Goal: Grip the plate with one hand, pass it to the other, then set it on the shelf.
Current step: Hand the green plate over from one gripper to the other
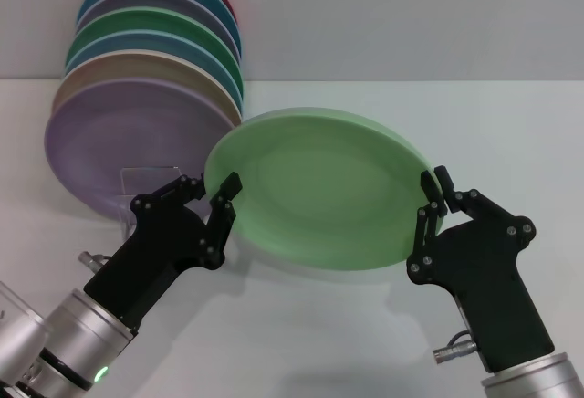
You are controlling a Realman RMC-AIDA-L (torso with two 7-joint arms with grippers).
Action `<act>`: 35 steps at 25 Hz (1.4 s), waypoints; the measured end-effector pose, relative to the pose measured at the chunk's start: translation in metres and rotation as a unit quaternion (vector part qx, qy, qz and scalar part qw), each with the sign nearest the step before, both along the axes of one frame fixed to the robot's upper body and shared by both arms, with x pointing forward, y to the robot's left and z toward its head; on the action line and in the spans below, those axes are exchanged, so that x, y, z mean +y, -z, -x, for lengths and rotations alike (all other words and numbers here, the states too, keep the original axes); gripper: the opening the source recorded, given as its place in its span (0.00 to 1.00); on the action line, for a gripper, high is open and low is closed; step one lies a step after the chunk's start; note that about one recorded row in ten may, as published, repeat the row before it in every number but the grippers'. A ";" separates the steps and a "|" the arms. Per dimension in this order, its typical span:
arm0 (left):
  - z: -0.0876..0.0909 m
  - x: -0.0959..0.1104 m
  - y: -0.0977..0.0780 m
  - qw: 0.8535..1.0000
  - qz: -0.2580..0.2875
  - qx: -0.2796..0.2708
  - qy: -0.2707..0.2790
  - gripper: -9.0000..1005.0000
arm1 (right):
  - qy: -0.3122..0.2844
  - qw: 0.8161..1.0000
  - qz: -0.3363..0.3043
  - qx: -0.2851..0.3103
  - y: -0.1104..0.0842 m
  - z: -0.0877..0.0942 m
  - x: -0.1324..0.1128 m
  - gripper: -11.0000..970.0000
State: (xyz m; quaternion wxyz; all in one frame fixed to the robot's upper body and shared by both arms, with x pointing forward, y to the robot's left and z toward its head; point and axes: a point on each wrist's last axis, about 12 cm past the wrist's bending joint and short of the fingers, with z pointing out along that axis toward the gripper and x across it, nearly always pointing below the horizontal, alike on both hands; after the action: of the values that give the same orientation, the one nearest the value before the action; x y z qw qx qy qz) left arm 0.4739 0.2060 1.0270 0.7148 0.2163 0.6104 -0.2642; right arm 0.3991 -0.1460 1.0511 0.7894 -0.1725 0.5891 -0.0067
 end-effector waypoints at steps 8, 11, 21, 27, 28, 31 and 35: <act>0.000 0.001 0.000 1.000 -0.002 -0.001 -0.001 0.18 | 0.002 1.000 0.000 0.001 0.001 0.001 0.000 0.04; 0.000 0.001 0.000 1.000 -0.003 -0.002 -0.001 0.17 | 0.003 1.000 0.000 0.003 0.001 0.002 0.000 0.04; -0.002 -0.001 -0.002 1.000 -0.003 -0.005 0.002 0.15 | 0.017 1.000 0.003 0.006 0.001 0.010 0.000 0.04; -0.002 0.000 -0.001 1.000 -0.004 -0.005 0.001 0.13 | 0.023 1.000 0.004 0.008 0.000 0.013 0.000 0.04; -0.002 0.000 -0.001 1.000 -0.004 -0.005 0.001 0.13 | 0.024 1.000 0.004 0.009 0.001 0.013 0.000 0.04; -0.002 0.000 -0.001 1.000 -0.004 -0.005 0.001 0.12 | 0.025 1.000 0.004 0.010 0.001 0.014 0.000 0.05; -0.002 0.000 -0.001 1.000 -0.005 -0.004 0.002 0.11 | 0.025 1.000 0.004 0.010 0.001 0.014 0.000 0.05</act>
State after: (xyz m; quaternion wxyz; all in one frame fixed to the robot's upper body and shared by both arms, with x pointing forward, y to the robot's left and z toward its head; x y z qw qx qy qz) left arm 0.4763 0.2064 1.0280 0.7158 0.2225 0.6082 -0.2613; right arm 0.3851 -0.1461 1.0503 0.7825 -0.1611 0.6008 -0.0273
